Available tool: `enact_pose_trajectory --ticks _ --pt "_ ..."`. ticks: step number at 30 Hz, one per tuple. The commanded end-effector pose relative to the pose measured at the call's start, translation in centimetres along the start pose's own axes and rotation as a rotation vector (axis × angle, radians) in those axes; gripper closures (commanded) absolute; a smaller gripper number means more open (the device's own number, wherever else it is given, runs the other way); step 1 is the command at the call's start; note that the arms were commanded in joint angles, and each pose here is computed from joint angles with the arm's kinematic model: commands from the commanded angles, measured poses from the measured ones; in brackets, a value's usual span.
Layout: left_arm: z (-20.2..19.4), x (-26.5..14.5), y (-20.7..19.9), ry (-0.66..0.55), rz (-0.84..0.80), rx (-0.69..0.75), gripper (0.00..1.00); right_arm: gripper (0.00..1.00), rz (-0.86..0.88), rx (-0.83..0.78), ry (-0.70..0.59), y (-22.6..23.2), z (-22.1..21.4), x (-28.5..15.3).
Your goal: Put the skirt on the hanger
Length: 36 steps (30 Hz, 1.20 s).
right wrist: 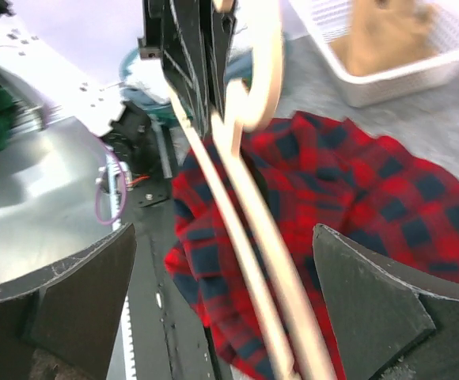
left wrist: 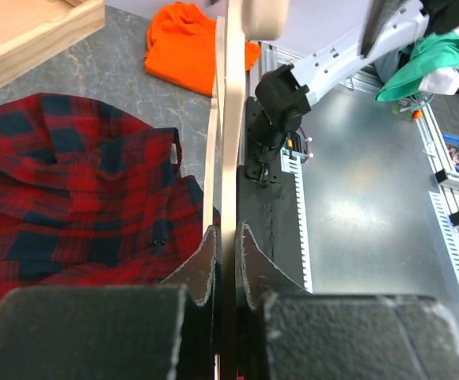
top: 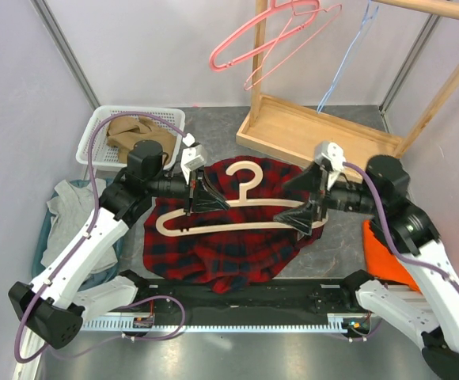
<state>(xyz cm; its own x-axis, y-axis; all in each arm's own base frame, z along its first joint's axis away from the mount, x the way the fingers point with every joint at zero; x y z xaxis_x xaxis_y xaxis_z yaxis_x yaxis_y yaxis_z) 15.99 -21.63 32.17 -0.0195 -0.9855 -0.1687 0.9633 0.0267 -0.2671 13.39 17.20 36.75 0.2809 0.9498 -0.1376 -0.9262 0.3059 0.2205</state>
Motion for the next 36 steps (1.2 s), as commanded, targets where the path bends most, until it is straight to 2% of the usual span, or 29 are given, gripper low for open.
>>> enact_pose_trajectory --ticks 1,6,12,15,20,23,24,26,27,29,30,33,34,35,36 --pt "1.1 0.2 -1.0 -0.014 -0.032 0.04 0.98 0.02 0.191 -0.058 -0.041 -0.8 2.0 3.1" --pt "0.7 0.6 -0.8 -0.001 -0.039 0.022 0.98 0.03 0.263 -0.038 -0.029 -1.6 1.5 5.3" --pt "0.6 1.1 -0.3 0.01 -0.026 0.001 0.98 0.06 0.338 -0.025 0.02 -0.3 -0.3 7.9" --pt "0.7 1.3 -0.2 0.008 -0.017 -0.005 0.98 0.13 0.339 -0.001 0.049 -0.3 -1.2 8.8" --pt "0.8 1.4 -0.2 0.005 -0.028 -0.005 0.98 0.16 0.3 0.021 0.068 -0.7 -2.3 9.7" --pt "0.7 1.5 -0.2 0.008 -0.026 -0.011 0.98 0.27 0.306 0.038 0.082 -0.7 -2.6 10.1" --pt "0.6 1.4 -0.2 0.008 -0.026 -0.014 0.98 0.38 0.305 0.044 0.087 -0.8 -2.8 10.3" --pt "0.5 1.5 -0.2 0.01 -0.021 -0.018 0.98 0.51 0.306 0.048 0.091 -0.7 -2.8 10.4" --pt "0.6 1.4 -0.1 0.009 -0.017 -0.02 0.98 0.65 0.287 0.055 0.094 -1.0 -3.0 10.4" --pt "0.5 1.4 0.0 0.009 -0.001 -0.023 0.98 0.81 0.269 0.058 0.097 -1.1 -3.1 10.4" --pt "0.5 1.4 0.1 0.01 0.008 -0.029 0.98 0.97 0.234 0.064 0.098 -1.5 -3.2 10.4" --pt "0.8 1.2 0.6 0.006 0.075 -0.042 0.98 1.0 0.179 0.068 0.099 -1.8 -3.2 10.2" --pt "0.9 1.1 1.1 0.007 0.121 -0.053 0.9 1.0 0.143 0.073 0.104 -2.2 -3.4 10.1" --pt "1.5 0.9 1.1 0.001 0.143 -0.049 0.64 1.0 0.13 0.075 0.109 -2.2 -3.5 10.0" --pt "1.8 0.7 1.0 -0.001 0.163 -0.048 0.51 1.0 0.118 0.077 0.116 -2.2 -3.6 9.7"
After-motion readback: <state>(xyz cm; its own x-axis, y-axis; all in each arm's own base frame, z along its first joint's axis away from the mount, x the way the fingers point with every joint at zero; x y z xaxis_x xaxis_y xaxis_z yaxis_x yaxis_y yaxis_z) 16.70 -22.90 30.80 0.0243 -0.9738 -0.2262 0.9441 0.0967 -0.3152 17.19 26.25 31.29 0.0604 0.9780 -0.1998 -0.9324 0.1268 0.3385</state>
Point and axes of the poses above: each gripper's point midway between its finger pads, its own x axis out along the fingers, its own y axis along the line the jaws close on, z = x × y, the point moved 5 cm from there along -x, back along the fingers, and after that the axes turned 2 degrees about x, right-handed, at the moved point
